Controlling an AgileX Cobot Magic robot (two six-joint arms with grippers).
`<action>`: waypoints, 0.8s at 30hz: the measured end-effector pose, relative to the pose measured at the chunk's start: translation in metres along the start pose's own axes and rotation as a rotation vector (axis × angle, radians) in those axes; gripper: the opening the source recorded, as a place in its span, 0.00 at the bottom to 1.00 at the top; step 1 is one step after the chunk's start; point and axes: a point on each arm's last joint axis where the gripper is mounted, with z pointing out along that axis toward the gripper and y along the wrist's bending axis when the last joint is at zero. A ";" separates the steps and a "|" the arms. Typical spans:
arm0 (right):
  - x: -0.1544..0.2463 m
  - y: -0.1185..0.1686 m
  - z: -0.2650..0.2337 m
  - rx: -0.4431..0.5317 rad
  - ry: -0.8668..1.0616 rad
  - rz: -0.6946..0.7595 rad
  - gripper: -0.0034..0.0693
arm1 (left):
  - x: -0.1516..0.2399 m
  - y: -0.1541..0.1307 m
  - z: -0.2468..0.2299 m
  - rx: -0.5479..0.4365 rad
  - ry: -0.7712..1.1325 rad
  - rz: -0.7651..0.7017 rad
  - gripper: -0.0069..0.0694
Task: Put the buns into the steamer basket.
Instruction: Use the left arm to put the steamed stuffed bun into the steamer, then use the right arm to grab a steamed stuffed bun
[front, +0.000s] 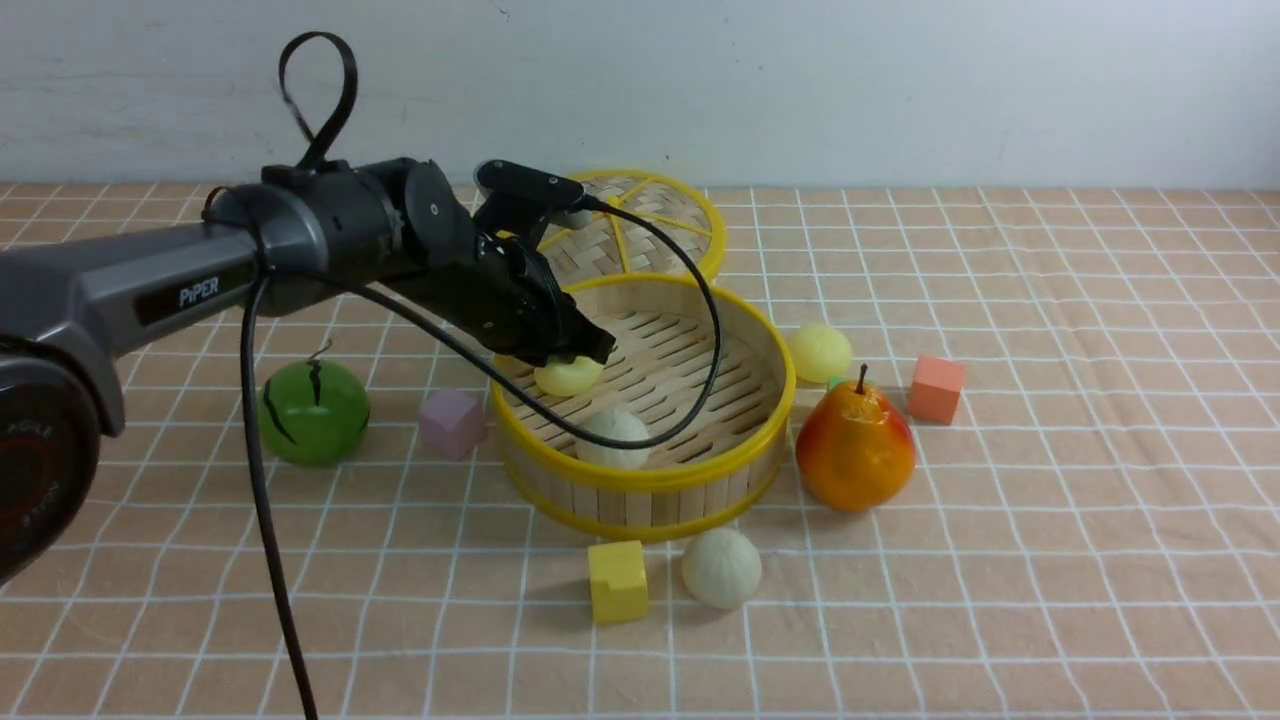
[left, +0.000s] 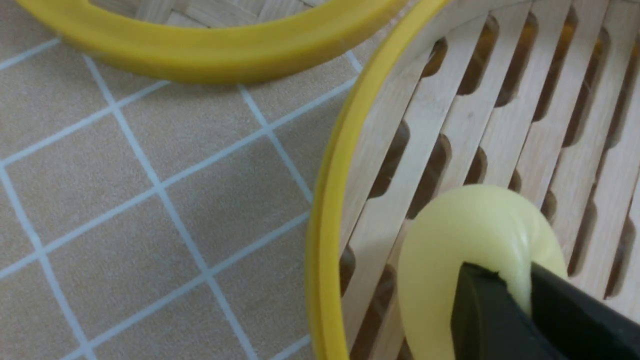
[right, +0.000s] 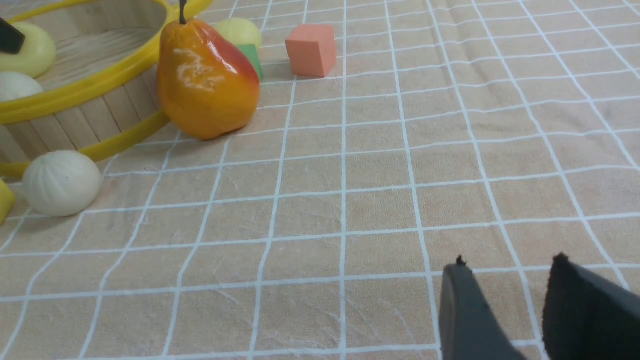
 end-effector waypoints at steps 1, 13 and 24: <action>0.000 0.000 0.000 0.000 0.000 0.000 0.38 | 0.000 0.000 0.000 0.002 0.005 -0.002 0.28; 0.000 0.000 0.000 0.000 0.000 0.000 0.38 | -0.044 -0.014 -0.095 0.051 0.001 -0.172 0.72; 0.000 0.000 0.000 0.000 0.000 0.000 0.38 | 0.018 -0.050 -0.264 0.028 -0.135 -0.160 0.07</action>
